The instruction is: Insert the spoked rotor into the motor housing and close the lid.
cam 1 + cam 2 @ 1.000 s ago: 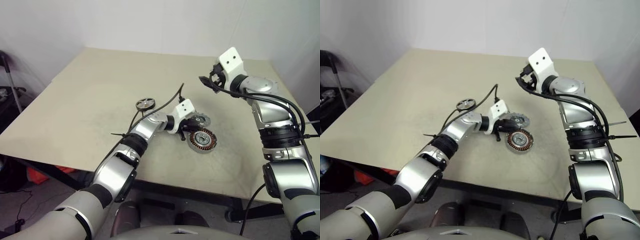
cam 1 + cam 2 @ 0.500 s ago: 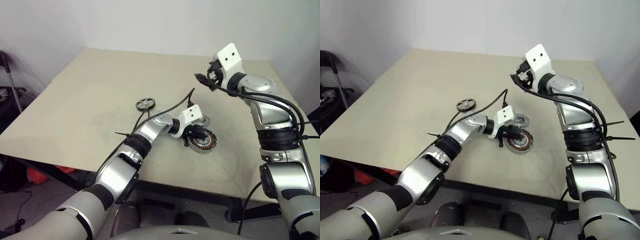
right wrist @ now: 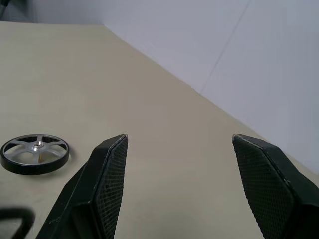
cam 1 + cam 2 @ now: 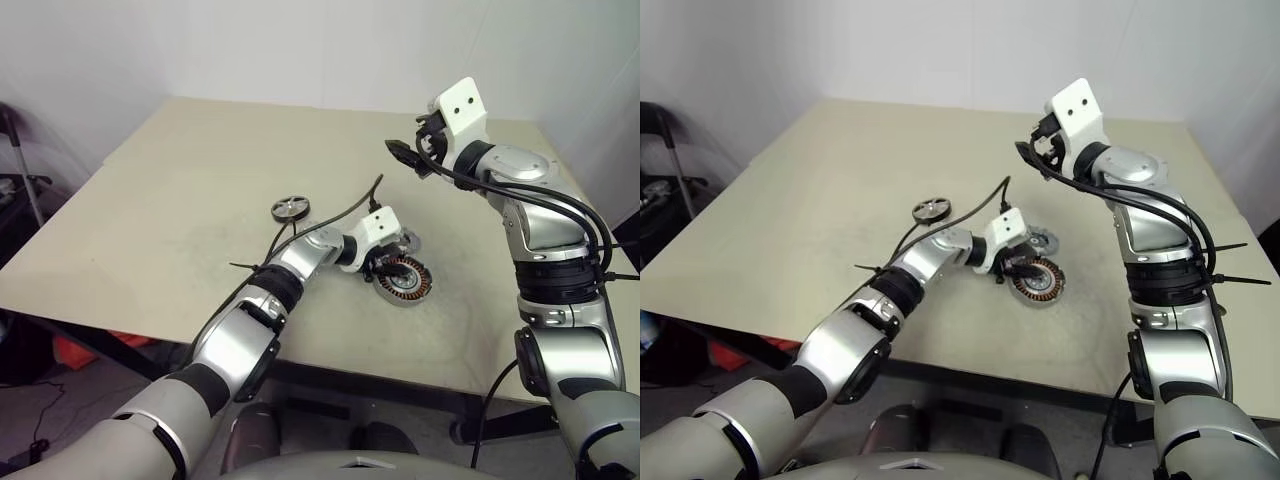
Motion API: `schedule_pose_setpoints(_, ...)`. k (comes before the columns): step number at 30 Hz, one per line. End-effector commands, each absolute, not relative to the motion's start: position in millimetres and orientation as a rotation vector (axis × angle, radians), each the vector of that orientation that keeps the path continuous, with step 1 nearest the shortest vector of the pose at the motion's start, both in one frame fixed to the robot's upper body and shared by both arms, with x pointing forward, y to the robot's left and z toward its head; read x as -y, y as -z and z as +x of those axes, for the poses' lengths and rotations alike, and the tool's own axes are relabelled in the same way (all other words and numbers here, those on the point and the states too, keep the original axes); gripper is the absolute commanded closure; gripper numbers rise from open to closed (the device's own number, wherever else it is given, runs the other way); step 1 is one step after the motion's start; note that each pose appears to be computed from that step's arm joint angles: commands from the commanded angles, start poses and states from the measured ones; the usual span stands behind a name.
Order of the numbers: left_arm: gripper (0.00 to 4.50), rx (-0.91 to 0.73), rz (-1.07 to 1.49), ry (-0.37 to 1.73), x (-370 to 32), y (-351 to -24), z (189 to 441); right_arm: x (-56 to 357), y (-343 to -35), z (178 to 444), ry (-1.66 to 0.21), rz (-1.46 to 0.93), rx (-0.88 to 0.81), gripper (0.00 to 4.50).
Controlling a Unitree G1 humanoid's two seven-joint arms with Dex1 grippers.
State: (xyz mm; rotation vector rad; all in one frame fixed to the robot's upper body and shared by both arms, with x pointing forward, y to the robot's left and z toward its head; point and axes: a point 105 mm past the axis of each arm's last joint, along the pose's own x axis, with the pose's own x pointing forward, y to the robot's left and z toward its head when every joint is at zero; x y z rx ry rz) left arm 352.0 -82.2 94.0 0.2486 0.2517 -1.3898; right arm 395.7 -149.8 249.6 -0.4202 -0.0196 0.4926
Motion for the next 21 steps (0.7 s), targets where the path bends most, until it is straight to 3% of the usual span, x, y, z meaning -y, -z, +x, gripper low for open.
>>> schedule_pose_setpoints(1,2.16,-0.117,0.148,1.349,76,-141,368,140,-266,390,-0.538,-0.413,0.084,1.05)
schedule_pose_setpoints(7,2.16,-0.041,0.032,1.269,42,-171,379,141,-256,387,-0.577,-0.402,0.055,1.05)
schedule_pose_setpoints(13,2.16,-0.063,0.007,1.149,-3,-152,367,174,-227,377,-0.543,-0.454,-0.057,1.05)
schedule_pose_setpoints(17,2.16,-0.107,-0.004,1.027,-44,-132,352,197,-208,350,-0.593,-0.562,-0.139,1.05)
schedule_pose_setpoints(21,2.16,-0.138,-0.032,0.910,-76,-125,342,188,-192,305,-0.838,-0.609,-0.189,1.05)
